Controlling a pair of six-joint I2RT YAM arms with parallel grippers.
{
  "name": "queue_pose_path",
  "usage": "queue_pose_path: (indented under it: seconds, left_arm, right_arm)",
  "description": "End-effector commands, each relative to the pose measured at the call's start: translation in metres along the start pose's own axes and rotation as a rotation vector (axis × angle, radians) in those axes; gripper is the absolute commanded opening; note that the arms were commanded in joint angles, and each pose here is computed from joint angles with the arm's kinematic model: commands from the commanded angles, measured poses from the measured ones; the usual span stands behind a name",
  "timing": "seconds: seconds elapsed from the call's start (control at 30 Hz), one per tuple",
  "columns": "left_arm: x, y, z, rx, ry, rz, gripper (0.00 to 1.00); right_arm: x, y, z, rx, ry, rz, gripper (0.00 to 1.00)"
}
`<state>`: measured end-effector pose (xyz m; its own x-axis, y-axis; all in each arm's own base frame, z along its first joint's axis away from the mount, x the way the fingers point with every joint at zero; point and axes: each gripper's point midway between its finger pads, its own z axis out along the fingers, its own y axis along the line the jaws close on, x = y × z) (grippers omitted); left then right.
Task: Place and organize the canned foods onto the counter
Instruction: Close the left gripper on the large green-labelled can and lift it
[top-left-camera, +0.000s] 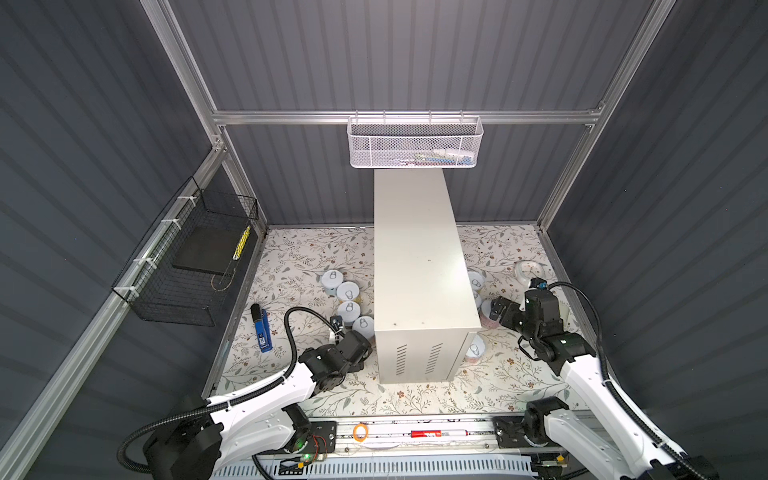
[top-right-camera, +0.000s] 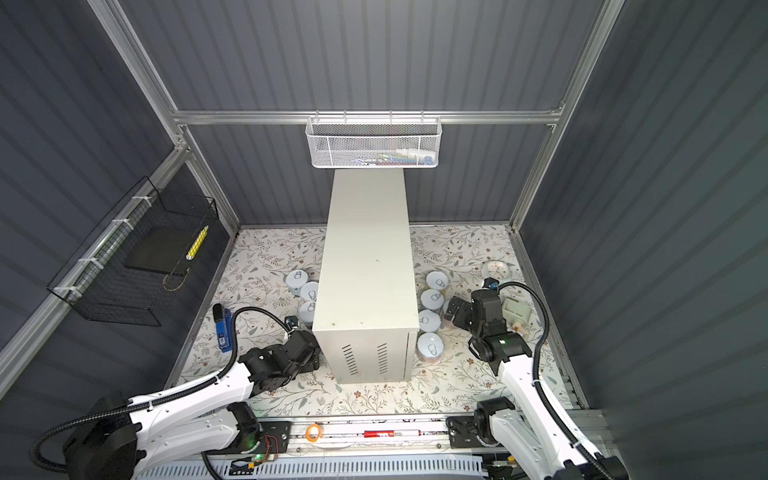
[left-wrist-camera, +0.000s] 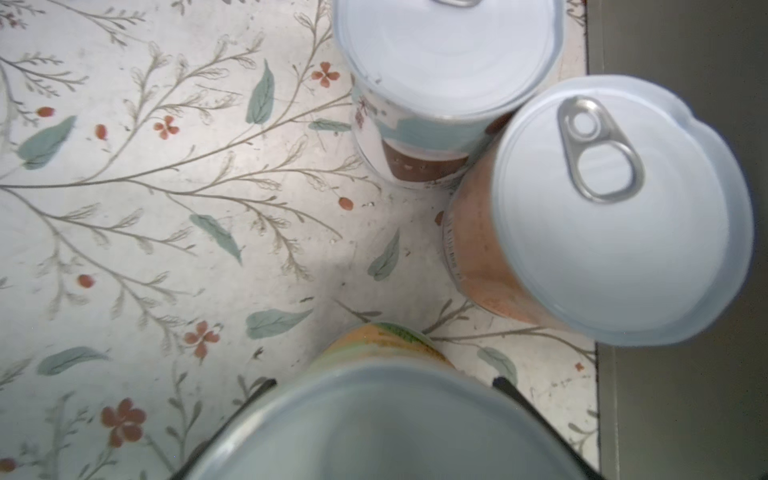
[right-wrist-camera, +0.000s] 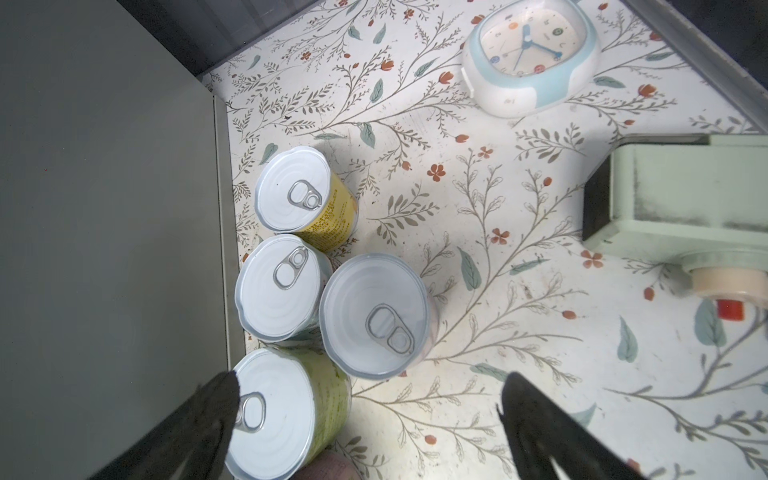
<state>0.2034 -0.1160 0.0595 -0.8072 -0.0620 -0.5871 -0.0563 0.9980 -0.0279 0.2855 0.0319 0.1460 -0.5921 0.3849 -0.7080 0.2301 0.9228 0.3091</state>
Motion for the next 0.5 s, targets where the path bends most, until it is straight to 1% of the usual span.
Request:
queue_pose_path:
  seconds: [0.0, 0.07, 0.13, 0.23, 0.33, 0.4, 0.47]
  left_arm:
    - [-0.047, 0.007, -0.039, -0.051, -0.113, 0.012, 0.00]
    - [-0.065, 0.015, -0.057, -0.091, -0.149, 0.029, 0.00]
    - [-0.085, 0.012, -0.074, -0.085, -0.199, 0.046, 0.00]
    - [-0.121, 0.020, -0.107, -0.148, -0.267, 0.050, 0.00]
    - [-0.165, 0.029, -0.149, -0.210, -0.378, 0.053, 0.00]
    - [-0.199, 0.030, -0.176, -0.209, -0.442, 0.059, 0.00]
    - [-0.230, 0.030, -0.198, -0.189, -0.477, 0.057, 0.00]
  right_arm:
    - [0.002, 0.001, 0.001, -0.010, 0.001, -0.010, 0.99]
    - [0.001, 0.002, 0.000, -0.011, -0.001, -0.010, 0.99]
    - [0.001, 0.002, 0.000, -0.013, -0.004, -0.011, 0.99]
    - [-0.001, 0.001, -0.002, -0.010, -0.014, -0.007, 0.99]
    - [-0.005, 0.002, -0.005, -0.010, -0.024, -0.005, 0.99]
    - [-0.006, 0.002, -0.006, -0.013, -0.031, -0.002, 0.99]
    - [-0.009, 0.004, -0.007, -0.020, -0.037, 0.001, 0.99]
